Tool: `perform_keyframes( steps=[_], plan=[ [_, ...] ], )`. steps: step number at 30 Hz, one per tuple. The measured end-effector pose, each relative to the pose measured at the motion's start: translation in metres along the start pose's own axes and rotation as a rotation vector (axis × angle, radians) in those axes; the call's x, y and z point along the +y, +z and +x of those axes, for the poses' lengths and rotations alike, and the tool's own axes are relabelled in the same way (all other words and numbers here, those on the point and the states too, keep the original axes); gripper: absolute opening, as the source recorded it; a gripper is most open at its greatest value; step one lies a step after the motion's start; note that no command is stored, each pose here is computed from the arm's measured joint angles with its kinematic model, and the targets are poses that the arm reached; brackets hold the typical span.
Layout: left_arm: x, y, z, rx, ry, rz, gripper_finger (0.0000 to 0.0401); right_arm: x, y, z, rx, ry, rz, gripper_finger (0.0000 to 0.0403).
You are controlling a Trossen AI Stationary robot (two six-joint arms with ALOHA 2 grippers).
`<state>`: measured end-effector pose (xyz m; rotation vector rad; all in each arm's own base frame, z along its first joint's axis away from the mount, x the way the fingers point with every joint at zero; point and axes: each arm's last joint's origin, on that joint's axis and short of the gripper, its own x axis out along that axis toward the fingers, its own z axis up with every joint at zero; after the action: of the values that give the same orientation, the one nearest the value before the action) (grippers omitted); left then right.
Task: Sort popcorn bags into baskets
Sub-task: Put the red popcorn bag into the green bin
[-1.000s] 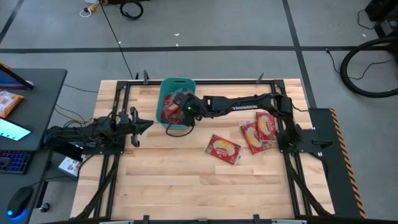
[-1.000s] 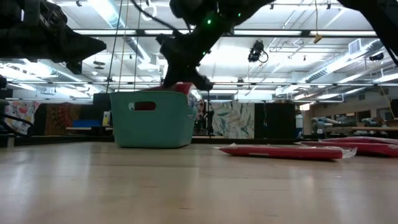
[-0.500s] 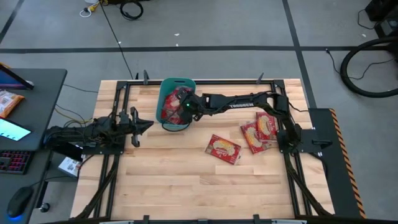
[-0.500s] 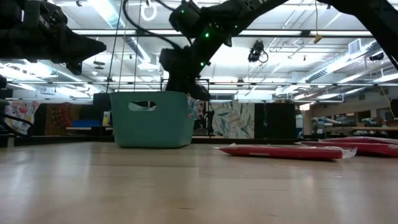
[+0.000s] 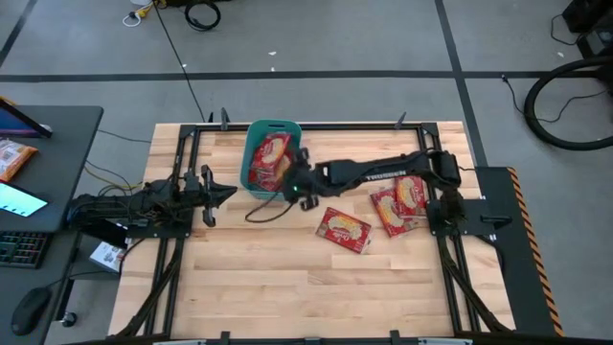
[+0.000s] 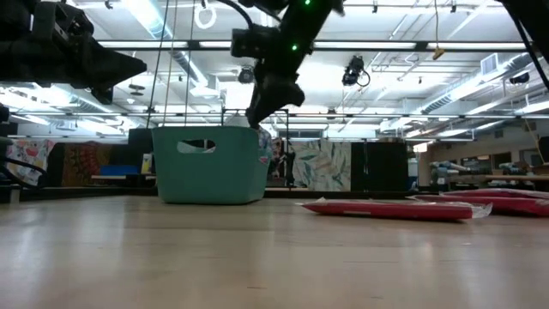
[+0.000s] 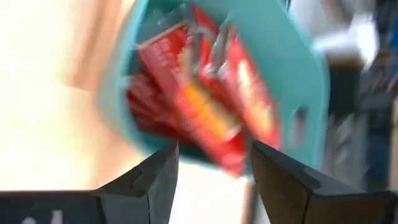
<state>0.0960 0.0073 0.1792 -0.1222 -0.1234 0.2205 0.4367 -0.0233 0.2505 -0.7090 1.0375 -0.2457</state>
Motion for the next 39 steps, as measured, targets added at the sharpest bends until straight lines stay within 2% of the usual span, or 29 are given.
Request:
perform_keyframes(
  steps=[2, 7, 13, 18, 22, 26, 39],
  plan=[
    [0.000, 0.000, 0.000, 0.000, 0.000, 0.000, 0.0025, 0.012, -0.001, -0.006, 0.048, 0.031, 0.118, 0.0202],
    [0.000, -0.001, 0.000, 0.005, 0.000, 0.002, 0.0025, 0.043, -0.007, -0.022, 0.192, 0.108, 0.256, 0.0202],
    [0.000, -0.001, 0.000, 0.013, 0.001, 0.005, 0.0025, 0.069, -0.004, -0.039, 0.239, 0.173, 0.454, 0.0201],
    [0.000, -0.002, 0.000, 0.015, 0.001, 0.005, 0.0025, 0.114, -0.002, -0.047, 0.188, 0.178, 0.400, 0.0201],
    [0.000, -0.002, 0.000, 0.017, 0.002, 0.006, 0.0025, 0.142, 0.000, -0.060, 0.130, 0.108, 0.336, 0.0201],
    [0.000, -0.002, 0.000, 0.017, 0.002, 0.006, 0.0025, 0.160, 0.001, -0.066, 0.099, 0.101, 0.320, 0.0201],
    [0.000, -0.003, 0.000, 0.030, 0.003, 0.006, 0.0025, 0.211, -0.031, -0.062, 0.161, 0.084, 0.343, 0.0201]
  ],
)
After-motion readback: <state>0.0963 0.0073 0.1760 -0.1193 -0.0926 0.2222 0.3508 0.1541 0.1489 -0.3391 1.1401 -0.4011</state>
